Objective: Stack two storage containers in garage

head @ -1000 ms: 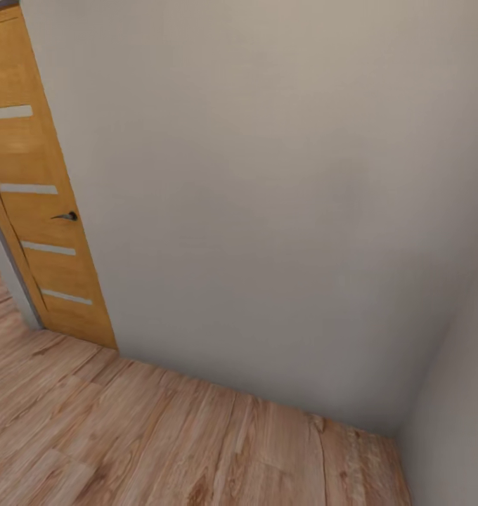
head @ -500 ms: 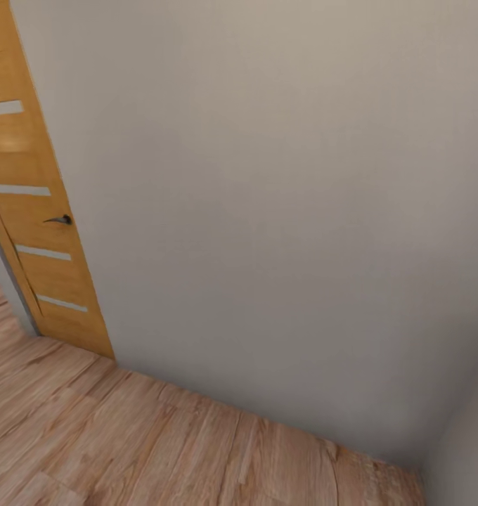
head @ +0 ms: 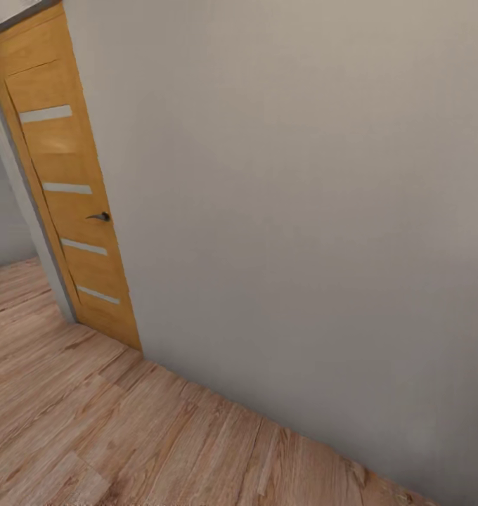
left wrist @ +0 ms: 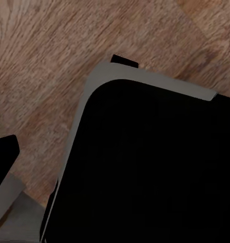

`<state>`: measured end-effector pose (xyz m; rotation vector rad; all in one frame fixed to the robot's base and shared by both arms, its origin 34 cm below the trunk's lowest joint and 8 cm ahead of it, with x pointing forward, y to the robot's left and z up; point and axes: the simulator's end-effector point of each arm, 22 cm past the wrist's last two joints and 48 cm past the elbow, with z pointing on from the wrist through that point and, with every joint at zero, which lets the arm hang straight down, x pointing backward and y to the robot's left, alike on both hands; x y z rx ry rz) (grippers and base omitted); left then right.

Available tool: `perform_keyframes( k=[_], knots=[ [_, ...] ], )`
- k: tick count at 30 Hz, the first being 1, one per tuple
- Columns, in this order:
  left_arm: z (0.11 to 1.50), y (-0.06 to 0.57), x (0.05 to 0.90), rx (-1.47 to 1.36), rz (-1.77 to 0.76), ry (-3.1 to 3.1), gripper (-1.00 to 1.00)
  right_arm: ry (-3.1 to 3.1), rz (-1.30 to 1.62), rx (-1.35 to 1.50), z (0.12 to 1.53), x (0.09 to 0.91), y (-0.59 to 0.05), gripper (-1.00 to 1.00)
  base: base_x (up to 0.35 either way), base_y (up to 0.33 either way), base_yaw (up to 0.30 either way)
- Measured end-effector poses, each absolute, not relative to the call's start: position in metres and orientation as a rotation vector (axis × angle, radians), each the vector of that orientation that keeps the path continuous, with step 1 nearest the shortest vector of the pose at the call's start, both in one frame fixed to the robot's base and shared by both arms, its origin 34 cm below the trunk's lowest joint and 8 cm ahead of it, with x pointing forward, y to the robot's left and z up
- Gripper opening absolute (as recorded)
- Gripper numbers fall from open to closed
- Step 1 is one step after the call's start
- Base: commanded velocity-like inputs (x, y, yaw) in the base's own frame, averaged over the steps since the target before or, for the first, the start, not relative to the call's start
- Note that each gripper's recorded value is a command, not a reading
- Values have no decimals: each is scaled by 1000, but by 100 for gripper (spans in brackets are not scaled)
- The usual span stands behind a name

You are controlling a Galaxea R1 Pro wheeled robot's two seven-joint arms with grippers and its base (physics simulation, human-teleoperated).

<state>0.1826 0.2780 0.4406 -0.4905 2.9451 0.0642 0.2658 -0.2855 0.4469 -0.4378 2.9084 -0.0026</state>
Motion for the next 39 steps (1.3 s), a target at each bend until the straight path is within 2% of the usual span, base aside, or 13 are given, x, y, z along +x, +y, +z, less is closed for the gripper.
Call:
perform_keyframes(
  k=[39],
  knots=[
    [441, 278, 183, -493, 65, 2944, 100, 2906, -6, -427, 447, 267, -288, 100, 0, 0, 271]
  ],
)
